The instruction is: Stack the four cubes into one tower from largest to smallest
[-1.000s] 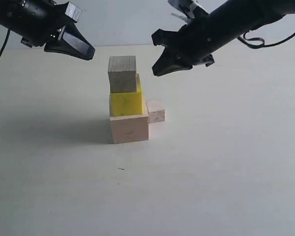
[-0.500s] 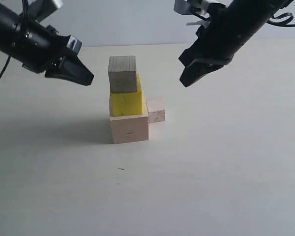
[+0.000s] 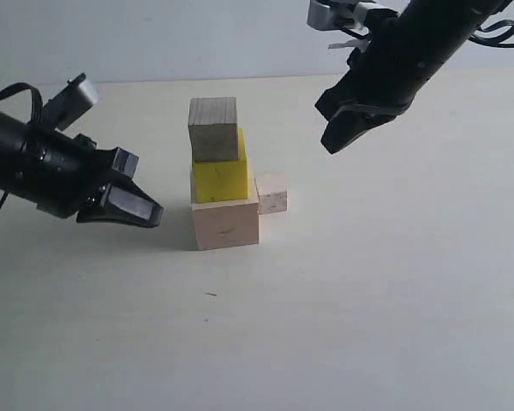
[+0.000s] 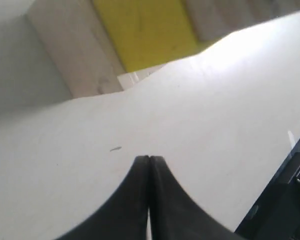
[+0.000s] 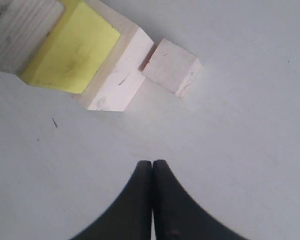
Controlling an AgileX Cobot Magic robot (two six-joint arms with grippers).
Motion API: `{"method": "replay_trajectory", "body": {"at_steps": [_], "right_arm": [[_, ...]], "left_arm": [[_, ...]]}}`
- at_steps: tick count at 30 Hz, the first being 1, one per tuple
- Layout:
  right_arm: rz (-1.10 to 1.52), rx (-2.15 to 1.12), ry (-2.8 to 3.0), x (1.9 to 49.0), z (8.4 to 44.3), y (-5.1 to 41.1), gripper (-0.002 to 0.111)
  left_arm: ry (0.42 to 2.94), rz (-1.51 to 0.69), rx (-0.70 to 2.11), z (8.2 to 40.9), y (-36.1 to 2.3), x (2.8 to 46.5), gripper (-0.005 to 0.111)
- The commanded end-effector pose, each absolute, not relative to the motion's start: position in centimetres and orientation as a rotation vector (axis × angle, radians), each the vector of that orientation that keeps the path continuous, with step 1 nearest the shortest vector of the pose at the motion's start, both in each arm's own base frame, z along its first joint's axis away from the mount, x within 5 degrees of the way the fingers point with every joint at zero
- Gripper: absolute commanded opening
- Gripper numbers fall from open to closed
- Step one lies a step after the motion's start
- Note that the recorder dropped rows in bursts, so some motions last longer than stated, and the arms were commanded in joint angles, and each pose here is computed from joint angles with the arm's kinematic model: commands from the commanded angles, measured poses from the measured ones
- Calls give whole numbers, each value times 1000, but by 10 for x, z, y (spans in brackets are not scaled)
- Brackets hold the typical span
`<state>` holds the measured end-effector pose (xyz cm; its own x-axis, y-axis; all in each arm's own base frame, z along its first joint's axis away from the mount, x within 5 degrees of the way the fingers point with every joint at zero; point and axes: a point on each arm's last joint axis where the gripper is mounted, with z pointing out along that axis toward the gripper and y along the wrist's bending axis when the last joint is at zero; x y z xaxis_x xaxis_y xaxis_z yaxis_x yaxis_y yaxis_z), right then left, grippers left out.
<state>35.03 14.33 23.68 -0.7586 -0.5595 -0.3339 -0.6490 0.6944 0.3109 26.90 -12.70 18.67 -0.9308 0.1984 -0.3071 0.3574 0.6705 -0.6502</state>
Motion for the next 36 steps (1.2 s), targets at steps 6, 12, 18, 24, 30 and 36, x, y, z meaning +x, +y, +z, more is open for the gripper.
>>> {"method": "replay_trajectory", "body": {"at_steps": [6,12,18,24,30,36], "right_arm": [[587,-694,2687,361,242,142,0],[577,-668,2680,363,242,141,0],[566,-675,2681,363,242,141,0],[552,-687,2686,363,241,140,0],[552,-687,2686,363,241,140,0],[549,-684,2680,363,241,140,0]], "left_arm": [[2602,-1265,317,163,-132,262,0],[2592,-1386,270,145,-140,266,0],[2623,-1404,278,126,-157,262,0],[2590,-1386,152,118,-168,267,0],[2609,-1267,116,112,-164,271,0],[2571,-1255,160,113,-164,272,0]]}}
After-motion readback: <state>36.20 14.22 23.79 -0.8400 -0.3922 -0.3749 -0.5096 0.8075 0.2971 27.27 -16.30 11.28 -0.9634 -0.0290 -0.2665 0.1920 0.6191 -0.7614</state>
